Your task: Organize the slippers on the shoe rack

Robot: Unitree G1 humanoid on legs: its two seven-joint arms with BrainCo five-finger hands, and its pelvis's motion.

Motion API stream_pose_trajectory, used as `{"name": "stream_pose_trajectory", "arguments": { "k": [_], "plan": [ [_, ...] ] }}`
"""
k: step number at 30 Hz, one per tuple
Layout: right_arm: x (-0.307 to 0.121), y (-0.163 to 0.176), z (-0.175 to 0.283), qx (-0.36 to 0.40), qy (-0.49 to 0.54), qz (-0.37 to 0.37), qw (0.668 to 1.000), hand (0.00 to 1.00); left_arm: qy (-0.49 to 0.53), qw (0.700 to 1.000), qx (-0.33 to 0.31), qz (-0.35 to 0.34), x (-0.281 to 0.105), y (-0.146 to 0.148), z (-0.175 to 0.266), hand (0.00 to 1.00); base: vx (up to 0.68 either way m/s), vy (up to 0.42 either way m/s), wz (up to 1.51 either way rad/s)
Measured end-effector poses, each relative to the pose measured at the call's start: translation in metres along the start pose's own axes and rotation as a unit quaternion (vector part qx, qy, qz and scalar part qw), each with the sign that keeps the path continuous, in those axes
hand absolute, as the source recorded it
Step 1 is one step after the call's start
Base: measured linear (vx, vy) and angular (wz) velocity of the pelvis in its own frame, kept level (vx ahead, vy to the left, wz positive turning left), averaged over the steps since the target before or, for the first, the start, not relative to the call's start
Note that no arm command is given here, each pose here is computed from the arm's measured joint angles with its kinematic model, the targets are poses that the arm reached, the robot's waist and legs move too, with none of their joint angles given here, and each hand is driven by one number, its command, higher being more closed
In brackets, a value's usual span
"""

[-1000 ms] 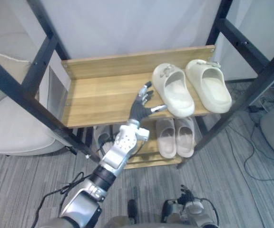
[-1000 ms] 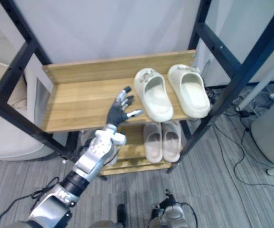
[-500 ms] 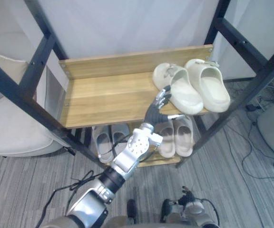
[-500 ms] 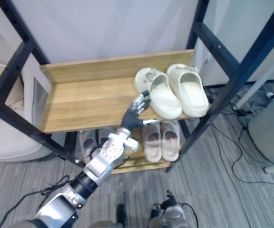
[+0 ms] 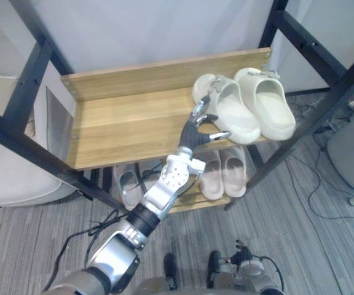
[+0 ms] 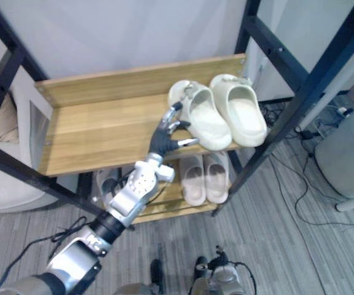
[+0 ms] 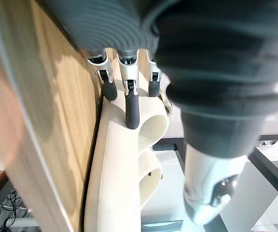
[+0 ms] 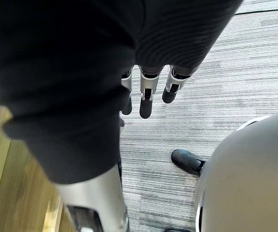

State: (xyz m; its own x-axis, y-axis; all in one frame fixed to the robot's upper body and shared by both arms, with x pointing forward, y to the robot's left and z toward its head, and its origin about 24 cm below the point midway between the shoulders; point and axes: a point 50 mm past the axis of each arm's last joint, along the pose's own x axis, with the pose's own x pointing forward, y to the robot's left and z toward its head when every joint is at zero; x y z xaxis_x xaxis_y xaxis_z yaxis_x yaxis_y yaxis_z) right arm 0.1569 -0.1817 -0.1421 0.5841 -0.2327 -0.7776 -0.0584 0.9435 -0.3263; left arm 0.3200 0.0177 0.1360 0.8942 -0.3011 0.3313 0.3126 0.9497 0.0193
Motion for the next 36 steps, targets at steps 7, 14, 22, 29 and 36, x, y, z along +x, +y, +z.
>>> {"name": "stream_pose_trajectory", "arguments": {
  "k": [7, 14, 22, 29, 36],
  "plan": [
    [0.001, 0.000, 0.003, 0.001, -0.006, 0.000, 1.000, 0.00, 0.004, 1.000, 0.000, 0.005, 0.001, 0.004, -0.001, 0.00, 0.00, 0.000, 0.00],
    [0.001, 0.001, 0.006, 0.000, -0.009, 0.002, 1.000, 0.00, 0.012, 1.000, 0.006, 0.004, 0.001, 0.009, -0.003, 0.00, 0.01, 0.006, 0.05],
    [0.001, 0.007, 0.010, -0.008, -0.016, 0.014, 1.000, 0.00, 0.004, 1.000, 0.006, 0.014, -0.008, 0.024, 0.004, 0.00, 0.01, 0.010, 0.13],
    [-0.003, 0.016, 0.003, -0.022, -0.006, 0.036, 0.999, 0.00, -0.094, 0.994, -0.050, -0.015, -0.014, 0.019, 0.054, 0.00, 0.01, 0.011, 0.35],
    [-0.007, 0.028, -0.009, -0.040, 0.011, 0.059, 0.997, 0.00, -0.110, 0.977, -0.113, -0.139, -0.040, -0.020, 0.064, 0.00, 0.02, 0.004, 0.31]
  ]
}}
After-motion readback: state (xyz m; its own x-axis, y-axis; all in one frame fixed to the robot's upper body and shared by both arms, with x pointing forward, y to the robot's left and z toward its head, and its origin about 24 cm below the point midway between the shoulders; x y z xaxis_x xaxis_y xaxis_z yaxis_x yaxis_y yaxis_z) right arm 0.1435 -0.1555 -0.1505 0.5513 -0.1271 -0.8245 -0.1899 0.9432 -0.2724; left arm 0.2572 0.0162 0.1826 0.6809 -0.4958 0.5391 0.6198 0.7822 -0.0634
